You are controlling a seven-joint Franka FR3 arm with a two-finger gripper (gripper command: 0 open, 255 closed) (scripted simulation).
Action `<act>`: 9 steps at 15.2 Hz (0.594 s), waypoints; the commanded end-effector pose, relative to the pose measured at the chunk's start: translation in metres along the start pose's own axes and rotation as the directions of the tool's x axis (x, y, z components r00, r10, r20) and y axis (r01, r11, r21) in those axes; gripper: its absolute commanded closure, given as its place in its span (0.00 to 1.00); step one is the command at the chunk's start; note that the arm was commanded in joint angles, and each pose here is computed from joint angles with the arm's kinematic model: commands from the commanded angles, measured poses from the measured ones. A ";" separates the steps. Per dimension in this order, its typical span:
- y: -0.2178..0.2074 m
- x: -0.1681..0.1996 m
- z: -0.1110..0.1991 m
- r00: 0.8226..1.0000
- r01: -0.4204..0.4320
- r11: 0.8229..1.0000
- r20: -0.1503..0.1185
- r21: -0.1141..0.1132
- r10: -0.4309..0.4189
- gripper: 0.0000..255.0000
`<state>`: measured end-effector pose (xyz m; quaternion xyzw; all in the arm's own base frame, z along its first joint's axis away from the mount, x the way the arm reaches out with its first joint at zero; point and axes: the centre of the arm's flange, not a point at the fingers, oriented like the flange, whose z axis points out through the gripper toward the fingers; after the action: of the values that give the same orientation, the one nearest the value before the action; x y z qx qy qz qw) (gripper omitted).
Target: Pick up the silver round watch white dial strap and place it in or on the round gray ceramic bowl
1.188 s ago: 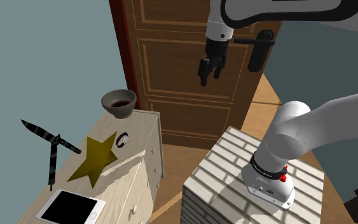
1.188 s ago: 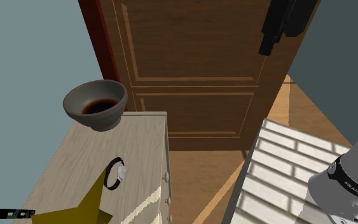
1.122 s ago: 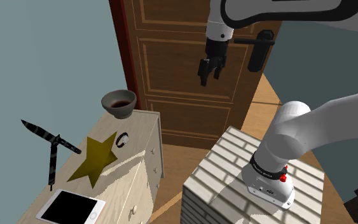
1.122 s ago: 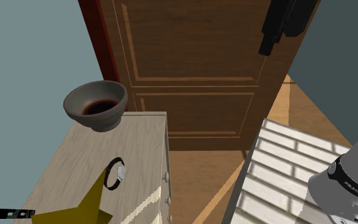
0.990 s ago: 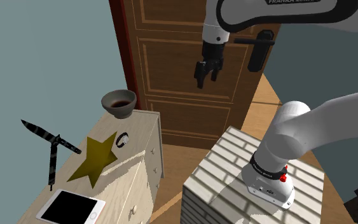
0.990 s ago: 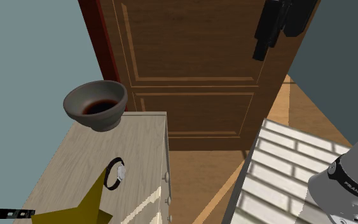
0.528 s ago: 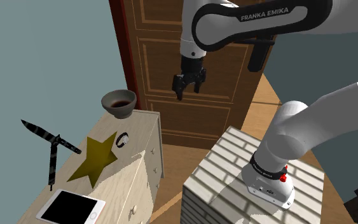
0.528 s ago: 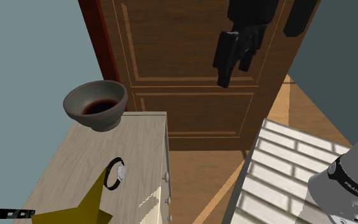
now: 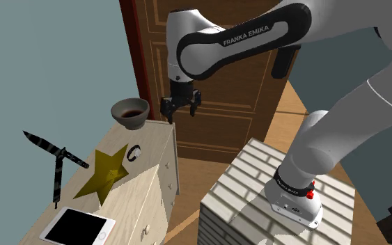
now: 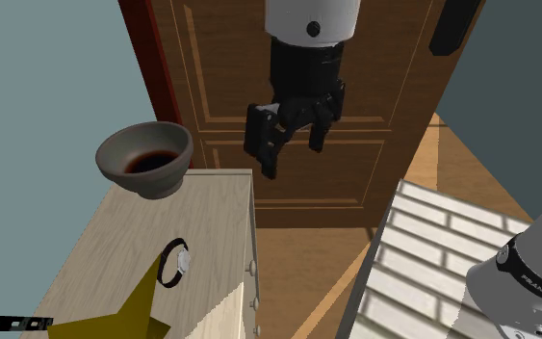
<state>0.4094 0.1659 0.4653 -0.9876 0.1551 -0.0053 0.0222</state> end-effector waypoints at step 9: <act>-0.106 0.048 0.063 0.988 -0.157 0.988 -0.009 0.004 0.157 0.00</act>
<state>0.4783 0.2474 0.4121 -0.9745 0.2232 -0.0080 0.0229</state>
